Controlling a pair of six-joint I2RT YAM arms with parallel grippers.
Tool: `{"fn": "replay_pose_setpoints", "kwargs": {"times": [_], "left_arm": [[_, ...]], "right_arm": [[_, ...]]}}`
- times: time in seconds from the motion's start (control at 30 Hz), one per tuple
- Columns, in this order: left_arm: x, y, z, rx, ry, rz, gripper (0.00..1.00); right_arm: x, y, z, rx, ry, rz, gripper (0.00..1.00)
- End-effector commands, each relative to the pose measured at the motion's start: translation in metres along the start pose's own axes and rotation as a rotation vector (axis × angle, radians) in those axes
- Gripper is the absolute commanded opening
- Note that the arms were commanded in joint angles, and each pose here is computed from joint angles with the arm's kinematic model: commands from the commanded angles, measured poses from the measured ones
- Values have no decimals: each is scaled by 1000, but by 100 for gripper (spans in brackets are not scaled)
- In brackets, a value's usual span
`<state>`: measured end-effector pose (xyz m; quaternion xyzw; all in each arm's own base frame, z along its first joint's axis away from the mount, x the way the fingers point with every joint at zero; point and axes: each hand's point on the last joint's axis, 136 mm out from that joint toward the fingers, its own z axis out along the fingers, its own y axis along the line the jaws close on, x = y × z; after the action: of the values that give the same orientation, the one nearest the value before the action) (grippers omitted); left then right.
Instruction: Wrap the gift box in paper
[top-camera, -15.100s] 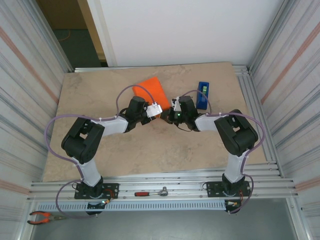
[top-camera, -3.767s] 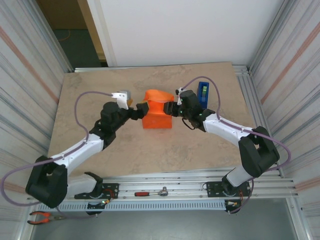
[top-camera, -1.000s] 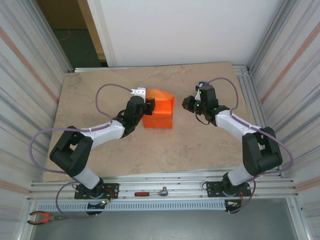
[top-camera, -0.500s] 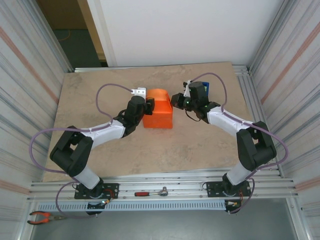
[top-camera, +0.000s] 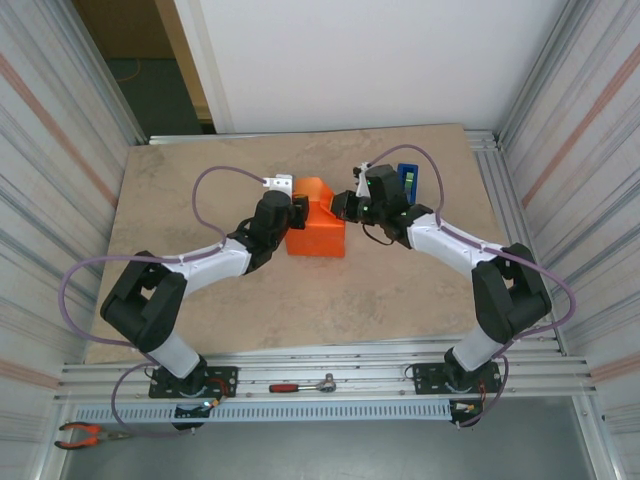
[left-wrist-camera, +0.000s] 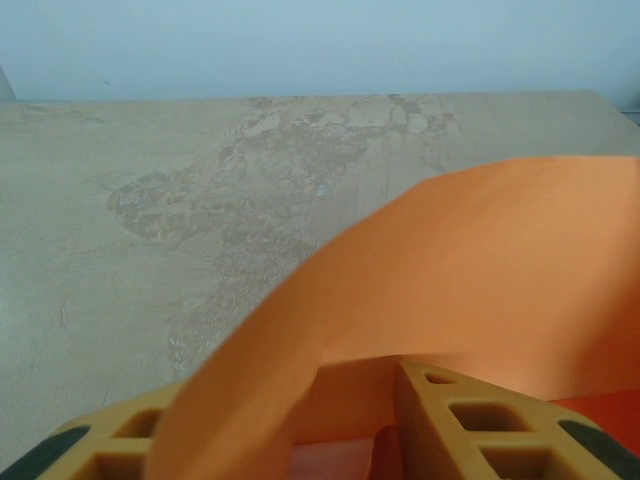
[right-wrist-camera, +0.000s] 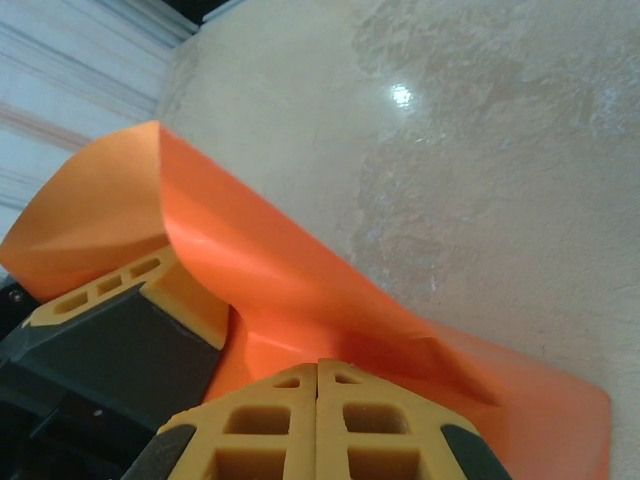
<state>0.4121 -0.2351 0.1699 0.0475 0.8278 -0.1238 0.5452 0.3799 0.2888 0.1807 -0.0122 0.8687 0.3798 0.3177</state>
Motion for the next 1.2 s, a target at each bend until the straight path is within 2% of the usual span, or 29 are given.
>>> {"fn": "replay_pose_setpoints", "kwargs": {"times": [0.0, 0.2, 0.27, 0.37, 0.5, 0.57, 0.7, 0.77, 0.9, 0.97, 1.17], "left_arm": [[21, 3, 5, -28, 71, 29, 42], [13, -1, 1, -9, 57, 19, 42], [-3, -5, -5, 23, 29, 8, 45], [-44, -7, -26, 139, -22, -90, 52], [-91, 15, -59, 232, -84, -236, 56], [-97, 35, -61, 249, -75, -329, 48], [-90, 70, -43, 262, -7, -498, 16], [-80, 72, -28, 289, 41, -529, 9], [-61, 60, 1, 358, 140, -552, 1], [-54, 50, 9, 393, 172, -557, 0], [-48, 13, 1, 454, 192, -494, 0]], "right_arm": [[12, 0, 2, 61, 49, -97, 0], [46, -28, 13, 191, 135, -173, 0], [54, -37, 15, 209, 153, -160, 0], [60, -41, 16, 212, 161, -140, 0], [62, -40, 15, 203, 163, -129, 0], [63, -39, 16, 200, 165, -125, 0], [65, -40, 16, 195, 168, -117, 0], [65, -40, 17, 194, 170, -114, 0], [66, -42, 18, 195, 171, -108, 0], [67, -42, 19, 194, 175, -106, 0], [66, -42, 19, 193, 172, -101, 0]]}}
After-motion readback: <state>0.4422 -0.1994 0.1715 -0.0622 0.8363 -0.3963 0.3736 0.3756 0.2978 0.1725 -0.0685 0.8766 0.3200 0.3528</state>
